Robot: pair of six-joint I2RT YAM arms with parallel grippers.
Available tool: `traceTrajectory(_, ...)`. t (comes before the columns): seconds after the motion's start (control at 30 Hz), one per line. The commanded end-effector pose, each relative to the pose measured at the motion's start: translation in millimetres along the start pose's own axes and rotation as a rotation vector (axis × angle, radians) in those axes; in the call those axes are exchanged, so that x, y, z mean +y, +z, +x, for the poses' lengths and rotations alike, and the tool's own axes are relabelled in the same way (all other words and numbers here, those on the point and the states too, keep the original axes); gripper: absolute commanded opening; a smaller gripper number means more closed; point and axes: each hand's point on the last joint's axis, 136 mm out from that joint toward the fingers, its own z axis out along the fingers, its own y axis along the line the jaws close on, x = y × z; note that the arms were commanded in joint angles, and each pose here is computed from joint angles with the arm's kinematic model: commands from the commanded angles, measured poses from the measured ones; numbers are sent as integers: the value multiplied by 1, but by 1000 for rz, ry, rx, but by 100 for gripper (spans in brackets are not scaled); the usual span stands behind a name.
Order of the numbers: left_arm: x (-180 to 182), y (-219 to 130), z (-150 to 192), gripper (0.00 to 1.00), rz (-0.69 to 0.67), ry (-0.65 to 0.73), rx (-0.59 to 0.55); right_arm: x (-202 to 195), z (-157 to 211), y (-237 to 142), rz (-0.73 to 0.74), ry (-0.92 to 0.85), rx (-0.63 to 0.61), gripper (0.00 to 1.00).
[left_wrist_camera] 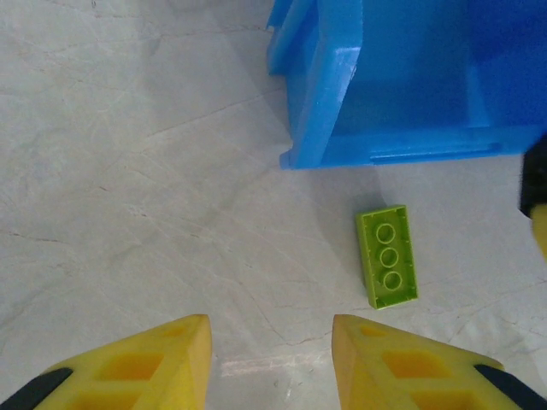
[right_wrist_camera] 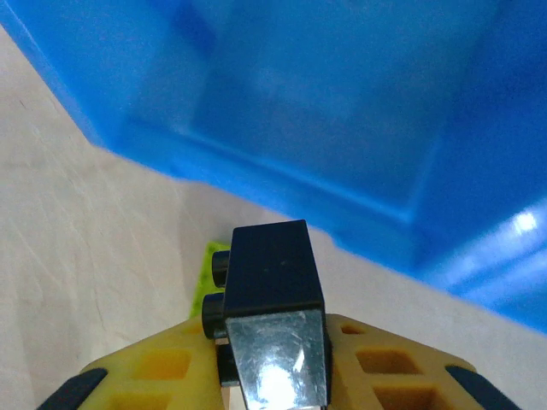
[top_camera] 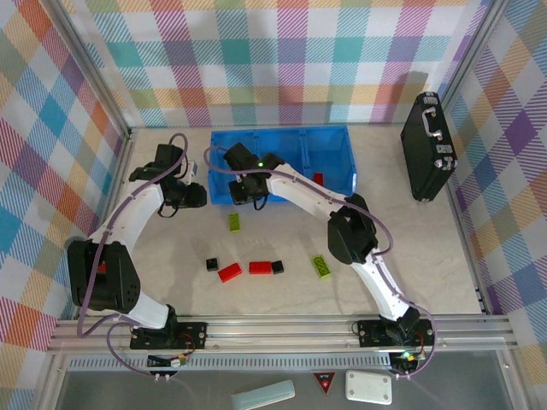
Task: Sort the legos into containers by color
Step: Place the lego in the container.
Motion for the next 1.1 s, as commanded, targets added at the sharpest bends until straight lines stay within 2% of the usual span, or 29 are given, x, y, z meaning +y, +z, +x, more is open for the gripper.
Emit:
traceTrajectory(0.0, -1, -9, 0, 42, 25, -22, -26, 17, -21, 3, -40, -53, -67, 30)
traceTrajectory(0.33, -4, -9, 0, 41, 39, -26, -27, 27, -45, 34, -64, -85, -144, 30)
traceTrajectory(0.67, -5, -9, 0, 41, 50, -30, -25, 24, -46, 56, -50, -84, -154, 32)
traceTrajectory(1.07, -6, -6, 2, 43, 51, -32, -15, 27, -53, 35, -54, -115, -174, 40)
